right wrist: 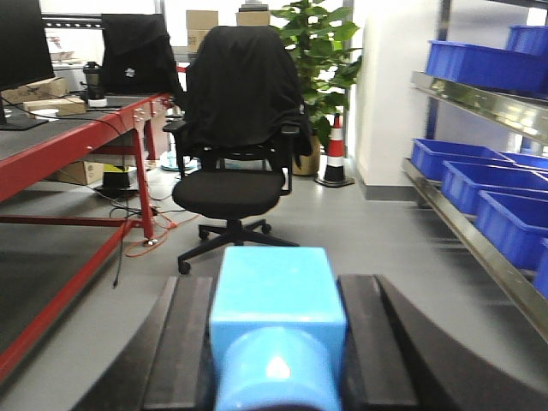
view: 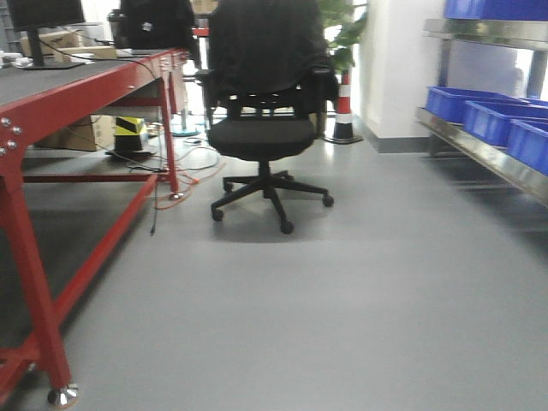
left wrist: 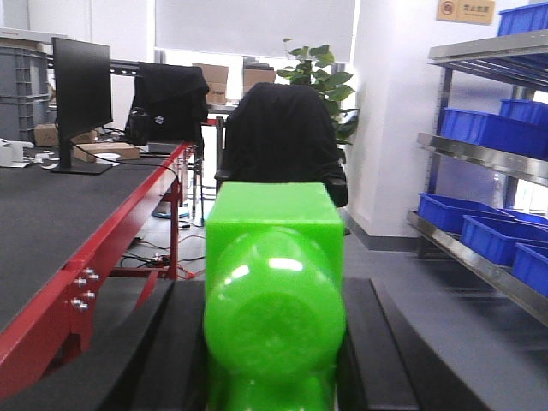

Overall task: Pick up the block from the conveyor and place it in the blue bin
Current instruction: 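Drive base past red table toward blue bin shelves, holding blocks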

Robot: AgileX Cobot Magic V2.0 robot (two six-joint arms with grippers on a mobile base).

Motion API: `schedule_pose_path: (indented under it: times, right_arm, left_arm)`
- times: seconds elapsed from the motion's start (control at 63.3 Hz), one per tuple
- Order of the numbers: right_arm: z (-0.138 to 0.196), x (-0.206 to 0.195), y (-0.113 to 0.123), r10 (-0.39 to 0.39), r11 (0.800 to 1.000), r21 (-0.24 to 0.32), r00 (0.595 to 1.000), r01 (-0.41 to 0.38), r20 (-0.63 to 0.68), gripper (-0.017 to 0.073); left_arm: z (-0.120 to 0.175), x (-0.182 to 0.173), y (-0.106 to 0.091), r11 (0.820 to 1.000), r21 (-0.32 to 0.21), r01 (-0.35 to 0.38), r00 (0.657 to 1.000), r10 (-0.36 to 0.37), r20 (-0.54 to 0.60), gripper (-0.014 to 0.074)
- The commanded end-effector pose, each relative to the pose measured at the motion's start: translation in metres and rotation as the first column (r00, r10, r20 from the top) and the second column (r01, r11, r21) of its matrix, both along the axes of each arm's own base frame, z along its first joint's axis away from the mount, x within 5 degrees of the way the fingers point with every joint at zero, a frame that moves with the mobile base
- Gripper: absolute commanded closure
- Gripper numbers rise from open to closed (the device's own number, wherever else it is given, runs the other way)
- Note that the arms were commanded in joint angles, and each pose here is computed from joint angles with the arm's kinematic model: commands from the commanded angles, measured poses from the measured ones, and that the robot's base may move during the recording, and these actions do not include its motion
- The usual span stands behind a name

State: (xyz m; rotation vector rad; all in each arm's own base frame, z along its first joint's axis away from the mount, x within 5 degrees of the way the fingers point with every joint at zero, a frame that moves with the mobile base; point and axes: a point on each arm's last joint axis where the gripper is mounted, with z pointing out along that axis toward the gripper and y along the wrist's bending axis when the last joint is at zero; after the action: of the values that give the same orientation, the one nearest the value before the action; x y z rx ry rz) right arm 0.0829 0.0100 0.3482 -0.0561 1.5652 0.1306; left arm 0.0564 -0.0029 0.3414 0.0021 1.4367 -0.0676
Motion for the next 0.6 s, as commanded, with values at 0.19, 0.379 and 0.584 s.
schedule_pose_path:
  times: [0.19,0.379,0.584]
  right_arm:
    - [0.0015,-0.0005,-0.0001,0.000,1.000,-0.005,1.000,0.000,0.019,0.0721]
    - [0.0015,-0.0005,-0.0001,0.000,1.000,-0.005,1.000,0.000,0.019,0.0721]
    - [0.0015,-0.0005,-0.0001,0.000,1.000,-0.005,1.000,0.000,0.019,0.0721]
  left_arm:
    - [0.0016,-0.0009,-0.0002,1.000,-0.008,0.006,1.000,-0.006,0.021,0.0705]
    - [0.0016,-0.0009,-0.0002,1.000,-0.008,0.006,1.000,-0.006,0.021,0.0705]
    - [0.0016,-0.0009,-0.0002,1.000,-0.008,0.006,1.000,-0.006,0.021,0.0705]
